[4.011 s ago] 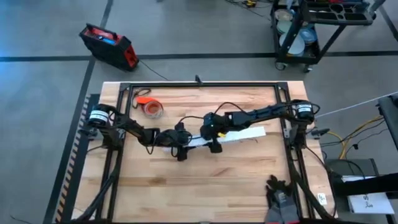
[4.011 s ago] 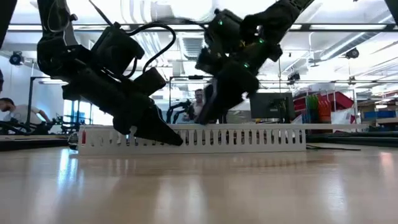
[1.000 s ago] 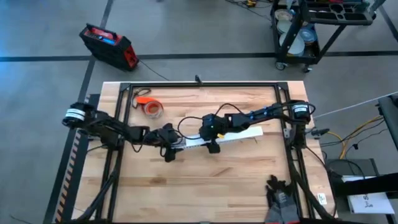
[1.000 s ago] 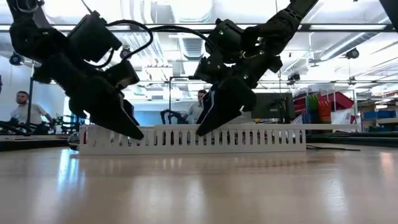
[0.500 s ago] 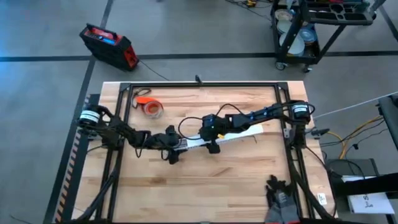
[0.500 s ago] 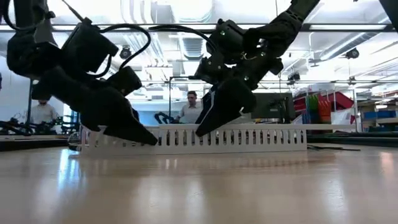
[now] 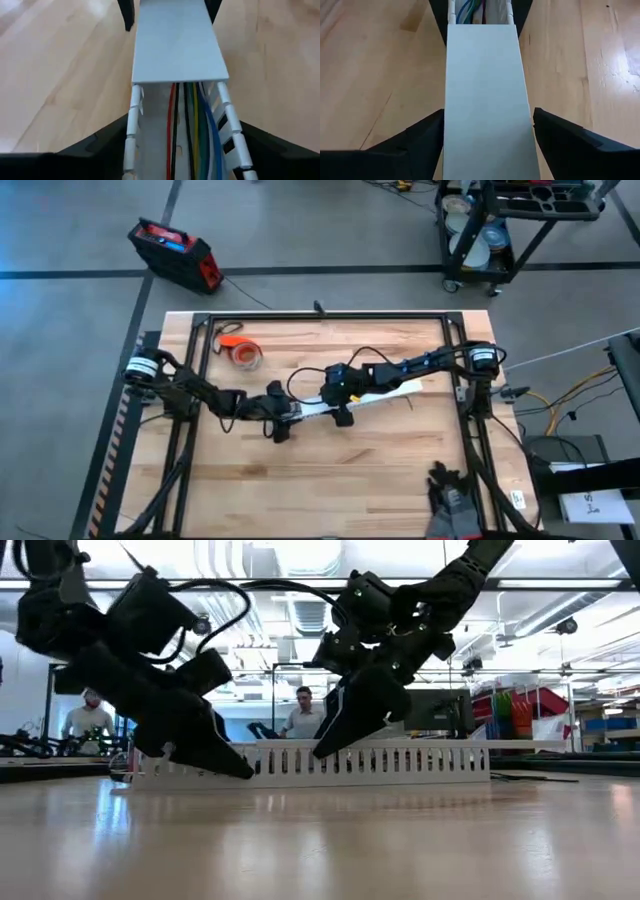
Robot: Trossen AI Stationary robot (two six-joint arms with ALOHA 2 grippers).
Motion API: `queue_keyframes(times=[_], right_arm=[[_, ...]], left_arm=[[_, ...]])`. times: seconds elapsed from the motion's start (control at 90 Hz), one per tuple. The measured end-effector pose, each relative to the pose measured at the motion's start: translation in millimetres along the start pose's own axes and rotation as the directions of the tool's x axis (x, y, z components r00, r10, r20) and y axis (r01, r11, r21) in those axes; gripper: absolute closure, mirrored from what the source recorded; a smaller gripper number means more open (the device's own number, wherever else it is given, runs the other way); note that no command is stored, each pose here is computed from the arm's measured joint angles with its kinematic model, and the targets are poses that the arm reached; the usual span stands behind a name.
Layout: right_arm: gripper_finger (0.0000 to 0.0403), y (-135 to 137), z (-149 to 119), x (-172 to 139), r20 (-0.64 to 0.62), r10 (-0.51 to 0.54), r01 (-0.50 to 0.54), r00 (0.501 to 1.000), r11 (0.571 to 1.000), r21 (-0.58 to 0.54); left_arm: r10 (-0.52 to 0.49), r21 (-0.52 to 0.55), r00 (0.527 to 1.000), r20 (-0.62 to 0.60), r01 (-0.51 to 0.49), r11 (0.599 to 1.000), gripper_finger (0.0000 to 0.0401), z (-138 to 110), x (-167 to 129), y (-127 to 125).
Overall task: Ziptie cables
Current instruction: Close the white cable duct
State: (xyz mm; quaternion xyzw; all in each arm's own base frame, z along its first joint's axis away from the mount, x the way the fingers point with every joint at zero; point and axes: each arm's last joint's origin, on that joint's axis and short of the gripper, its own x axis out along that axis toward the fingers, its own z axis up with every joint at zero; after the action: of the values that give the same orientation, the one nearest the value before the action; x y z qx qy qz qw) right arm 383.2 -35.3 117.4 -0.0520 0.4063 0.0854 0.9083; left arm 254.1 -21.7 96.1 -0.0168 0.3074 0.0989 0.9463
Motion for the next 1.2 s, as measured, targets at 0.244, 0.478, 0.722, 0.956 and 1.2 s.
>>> queue_keyframes(times=[0.244, 0.478, 0.722, 0.956, 1.2], right_arm=[[0.0147, 0.0, 0.7, -0.2, -0.005, 0.003, -0.003, 1.0, 1.0, 0.0], [0.0146, 0.1, 0.0, -0.3, -0.015, 0.004, -0.004, 1.0, 1.0, 0.002], [0.0149, 3.1, 1.1, 1.6, -0.005, 0.006, -0.006, 1.0, 1.0, -0.013], [0.0184, 4.8, 3.7, 2.0, 0.018, 0.007, -0.007, 1.0, 1.0, 0.0], [0.0163, 6.5, 5.8, 3.2, 0.044, 0.002, -0.002, 0.999, 1.0, 0.003]], left_arm=[[-0.001, 0.007, 1.0, -0.016, 0.002, 1.0, 0.0189, 3.7, 1.7, -1.2], [-0.014, -0.007, 1.0, -0.023, 0.013, 1.0, 0.0149, 3.5, 1.3, -1.4], [-0.017, -0.008, 1.0, -0.024, 0.017, 1.0, 0.0165, 3.2, 1.2, -1.4], [-0.014, -0.007, 1.0, -0.024, 0.014, 1.0, 0.0173, 3.0, 1.2, -1.2], [-0.013, -0.007, 1.0, -0.025, 0.012, 1.0, 0.0167, 2.8, 1.1, -1.0]])
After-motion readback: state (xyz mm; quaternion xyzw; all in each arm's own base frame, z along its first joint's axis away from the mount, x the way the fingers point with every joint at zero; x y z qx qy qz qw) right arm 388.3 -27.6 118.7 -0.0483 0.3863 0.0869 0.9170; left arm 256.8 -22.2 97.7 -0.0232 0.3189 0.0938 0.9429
